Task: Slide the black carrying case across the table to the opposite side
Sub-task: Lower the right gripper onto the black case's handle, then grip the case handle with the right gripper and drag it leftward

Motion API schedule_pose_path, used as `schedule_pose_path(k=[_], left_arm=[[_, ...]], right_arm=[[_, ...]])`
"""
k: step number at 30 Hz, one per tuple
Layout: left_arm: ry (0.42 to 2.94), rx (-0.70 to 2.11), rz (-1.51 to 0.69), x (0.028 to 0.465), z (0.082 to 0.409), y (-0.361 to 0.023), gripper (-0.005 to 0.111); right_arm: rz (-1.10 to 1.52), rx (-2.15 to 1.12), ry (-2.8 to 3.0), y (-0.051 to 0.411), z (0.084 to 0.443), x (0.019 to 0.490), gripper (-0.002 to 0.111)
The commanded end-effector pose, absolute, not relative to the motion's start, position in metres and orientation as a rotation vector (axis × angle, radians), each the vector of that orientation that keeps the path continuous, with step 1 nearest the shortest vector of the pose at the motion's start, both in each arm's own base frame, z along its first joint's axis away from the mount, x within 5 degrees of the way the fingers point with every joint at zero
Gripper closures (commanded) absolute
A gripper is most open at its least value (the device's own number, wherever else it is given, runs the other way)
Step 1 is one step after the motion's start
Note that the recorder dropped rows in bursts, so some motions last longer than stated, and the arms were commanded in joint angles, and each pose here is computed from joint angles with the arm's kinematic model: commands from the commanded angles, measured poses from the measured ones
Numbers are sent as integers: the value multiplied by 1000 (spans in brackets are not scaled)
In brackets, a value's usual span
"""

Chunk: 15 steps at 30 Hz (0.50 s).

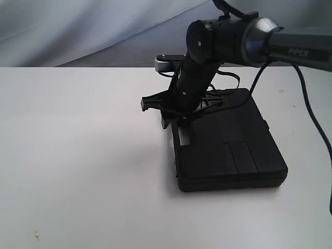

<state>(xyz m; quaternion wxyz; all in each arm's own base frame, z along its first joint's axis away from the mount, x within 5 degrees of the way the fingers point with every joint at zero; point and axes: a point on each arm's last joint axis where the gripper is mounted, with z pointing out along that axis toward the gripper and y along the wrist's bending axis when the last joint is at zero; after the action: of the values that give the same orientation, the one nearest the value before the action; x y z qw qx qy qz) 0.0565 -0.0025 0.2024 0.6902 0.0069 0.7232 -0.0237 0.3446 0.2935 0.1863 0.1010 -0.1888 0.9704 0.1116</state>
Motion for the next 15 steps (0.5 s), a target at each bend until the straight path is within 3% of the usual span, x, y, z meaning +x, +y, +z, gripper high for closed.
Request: schedule_pose_path(k=[1,15], left_arm=[[1616,7,-59,56,201,-2,107],[1616,7,-59,56,201,-2,107]], right_arm=[[270,-561,2873,294,183,346,63],[233,-525,2892,300,149,351,63]])
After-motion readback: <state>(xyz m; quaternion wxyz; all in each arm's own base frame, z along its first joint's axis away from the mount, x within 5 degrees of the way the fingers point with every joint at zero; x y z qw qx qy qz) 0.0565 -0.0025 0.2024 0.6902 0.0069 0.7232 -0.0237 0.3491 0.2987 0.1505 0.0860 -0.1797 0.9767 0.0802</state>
